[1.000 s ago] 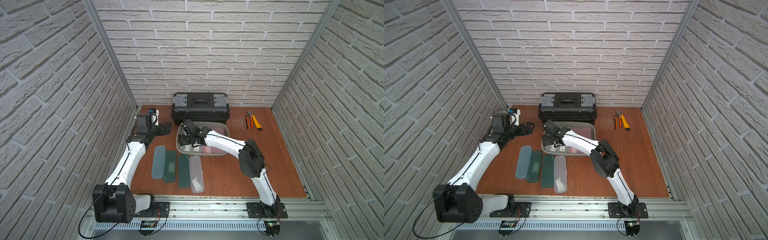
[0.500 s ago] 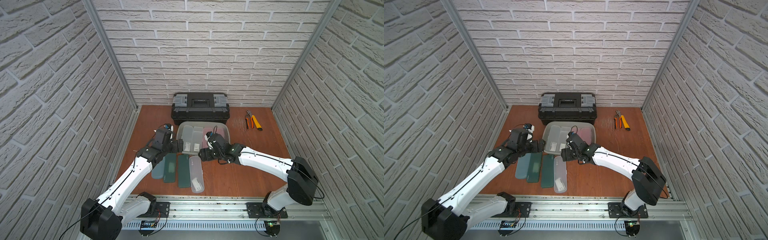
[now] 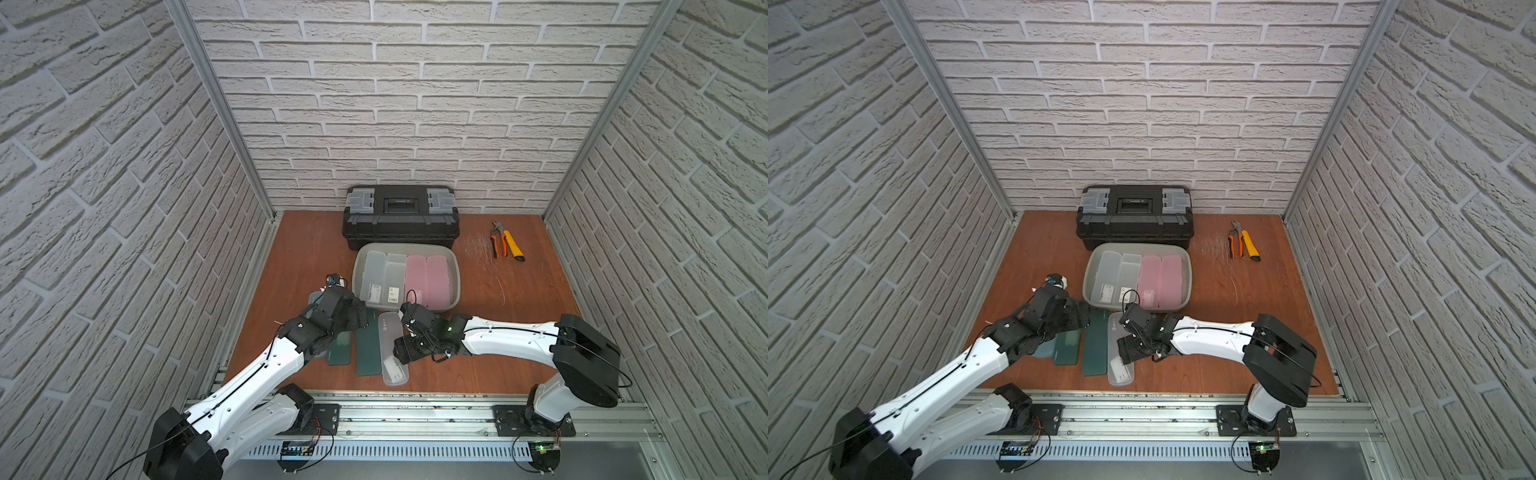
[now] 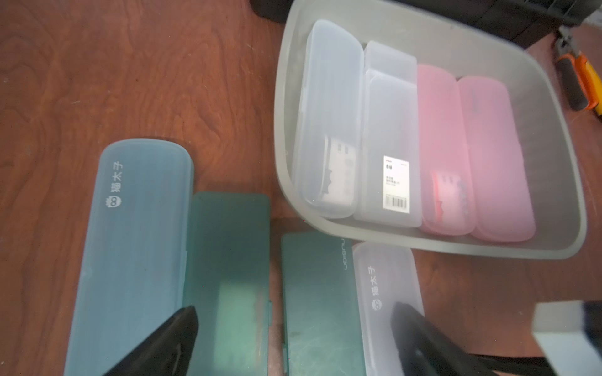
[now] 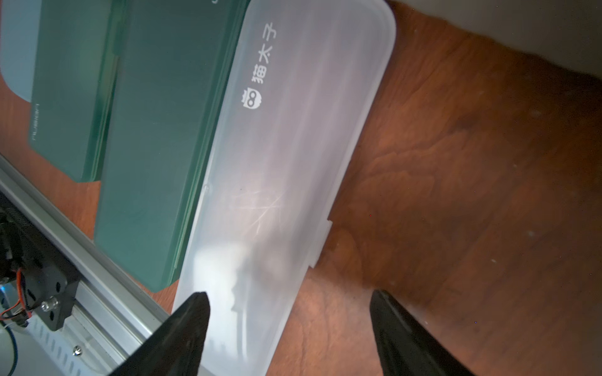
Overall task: Put the pencil case into the storage box
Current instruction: Pick up the pencil case from the center of the board.
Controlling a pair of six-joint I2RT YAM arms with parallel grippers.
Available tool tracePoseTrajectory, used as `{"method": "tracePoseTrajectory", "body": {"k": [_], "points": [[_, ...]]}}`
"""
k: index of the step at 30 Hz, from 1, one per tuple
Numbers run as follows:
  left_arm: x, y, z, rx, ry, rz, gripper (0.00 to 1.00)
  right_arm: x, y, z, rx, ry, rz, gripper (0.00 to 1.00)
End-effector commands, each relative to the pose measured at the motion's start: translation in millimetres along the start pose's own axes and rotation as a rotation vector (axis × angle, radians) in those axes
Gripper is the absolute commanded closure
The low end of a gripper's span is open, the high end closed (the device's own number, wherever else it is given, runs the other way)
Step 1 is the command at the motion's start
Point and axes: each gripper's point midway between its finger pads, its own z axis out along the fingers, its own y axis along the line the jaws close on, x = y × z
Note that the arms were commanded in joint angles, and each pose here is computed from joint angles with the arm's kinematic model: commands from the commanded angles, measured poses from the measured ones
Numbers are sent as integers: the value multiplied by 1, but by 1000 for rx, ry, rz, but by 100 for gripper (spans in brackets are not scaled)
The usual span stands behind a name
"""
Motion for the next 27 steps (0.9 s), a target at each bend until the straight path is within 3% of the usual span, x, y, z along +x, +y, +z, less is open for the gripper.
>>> {"method": "tracePoseTrajectory", "body": {"k": [1,8,13,21,27], "points": [[-7,15,-3,-46,-40,-50,2,-6,5,6,45,-2,-39,19],[-3,24,2,-67,-15,-74,2,4,4,23,127,68,-66,20],[0,21,9,-54,-2,-89,2,22,-23,28,237,120,-60,21],[-5,11,12,-27,7,-90,2,29,-70,4,368,97,-36,21],[-7,10,9,-20,-4,-94,1,13,-67,-20,324,33,-49,20]]}}
